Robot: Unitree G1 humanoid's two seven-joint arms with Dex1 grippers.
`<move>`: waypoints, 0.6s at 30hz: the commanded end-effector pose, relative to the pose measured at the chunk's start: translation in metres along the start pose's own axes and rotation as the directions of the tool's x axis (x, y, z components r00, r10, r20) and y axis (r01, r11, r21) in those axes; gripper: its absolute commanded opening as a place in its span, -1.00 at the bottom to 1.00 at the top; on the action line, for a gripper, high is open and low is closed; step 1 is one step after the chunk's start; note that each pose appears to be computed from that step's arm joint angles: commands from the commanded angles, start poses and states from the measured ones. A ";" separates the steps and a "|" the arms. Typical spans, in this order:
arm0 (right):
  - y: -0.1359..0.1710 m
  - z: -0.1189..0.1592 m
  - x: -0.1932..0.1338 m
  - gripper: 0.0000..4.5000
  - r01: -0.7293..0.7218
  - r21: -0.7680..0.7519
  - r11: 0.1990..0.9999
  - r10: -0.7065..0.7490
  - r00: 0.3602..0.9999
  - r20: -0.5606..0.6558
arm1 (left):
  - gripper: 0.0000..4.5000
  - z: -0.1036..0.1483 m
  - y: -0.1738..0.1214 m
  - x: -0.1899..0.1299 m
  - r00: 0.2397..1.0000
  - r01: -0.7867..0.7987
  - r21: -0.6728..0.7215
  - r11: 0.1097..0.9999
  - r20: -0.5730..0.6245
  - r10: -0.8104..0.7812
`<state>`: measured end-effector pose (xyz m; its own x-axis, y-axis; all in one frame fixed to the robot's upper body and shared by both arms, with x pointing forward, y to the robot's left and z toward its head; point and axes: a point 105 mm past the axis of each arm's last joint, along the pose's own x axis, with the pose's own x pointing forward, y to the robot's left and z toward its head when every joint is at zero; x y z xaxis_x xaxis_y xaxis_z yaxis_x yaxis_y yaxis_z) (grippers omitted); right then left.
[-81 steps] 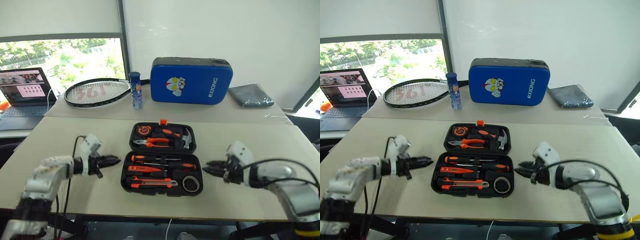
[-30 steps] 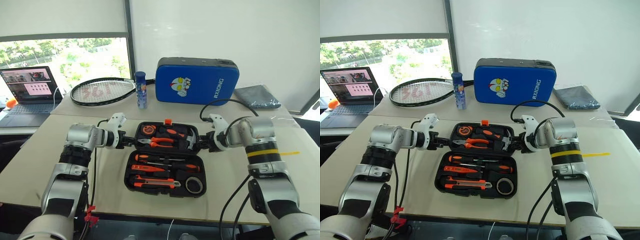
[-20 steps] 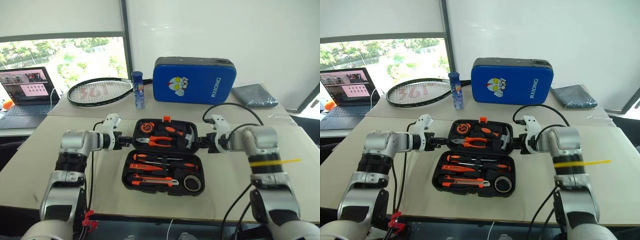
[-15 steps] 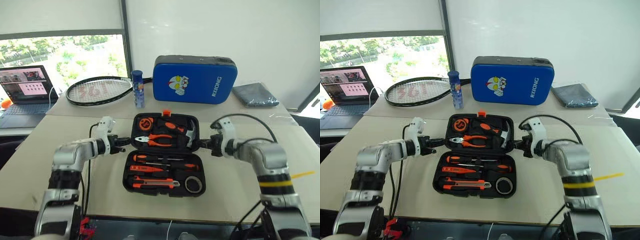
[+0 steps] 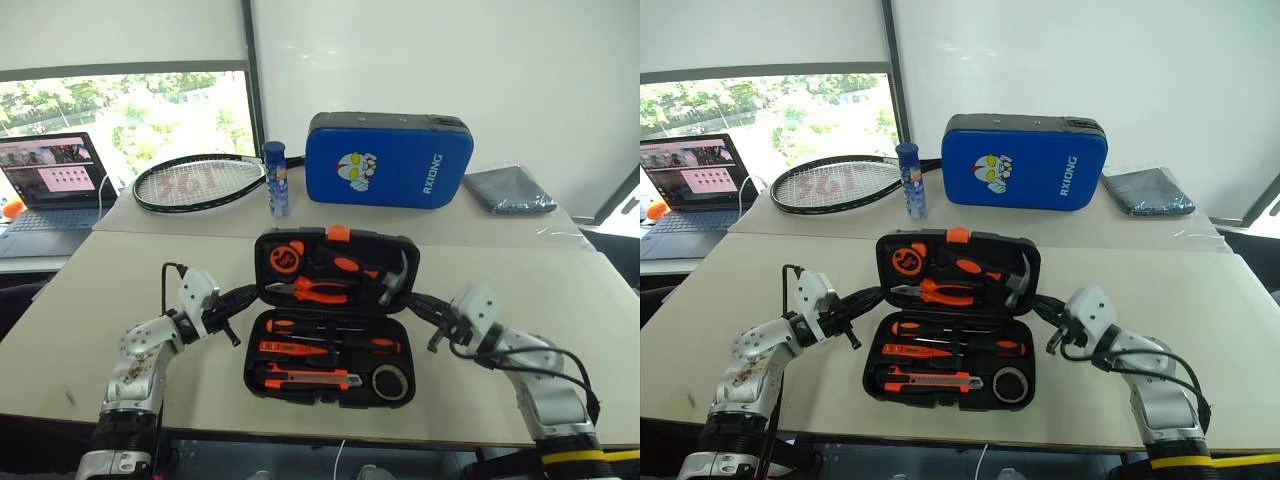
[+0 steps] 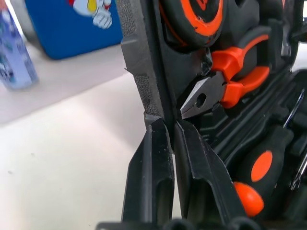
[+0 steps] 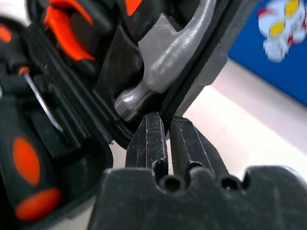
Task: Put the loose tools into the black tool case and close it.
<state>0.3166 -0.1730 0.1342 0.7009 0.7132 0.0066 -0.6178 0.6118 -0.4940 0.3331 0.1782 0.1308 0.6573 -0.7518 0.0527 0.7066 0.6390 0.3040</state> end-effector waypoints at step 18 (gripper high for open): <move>0.026 0.005 -0.045 0.96 -0.198 -0.544 0.815 0.258 0.966 0.035 | 0.35 -0.013 -0.017 -0.040 0.984 0.172 0.238 0.956 -0.081 -0.157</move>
<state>0.2682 -0.1792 0.1207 0.4873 0.8675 -0.0998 -0.4810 0.1712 -0.8599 0.2977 0.1855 0.1080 0.5278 -0.8466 -0.0684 0.7278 0.4092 0.5503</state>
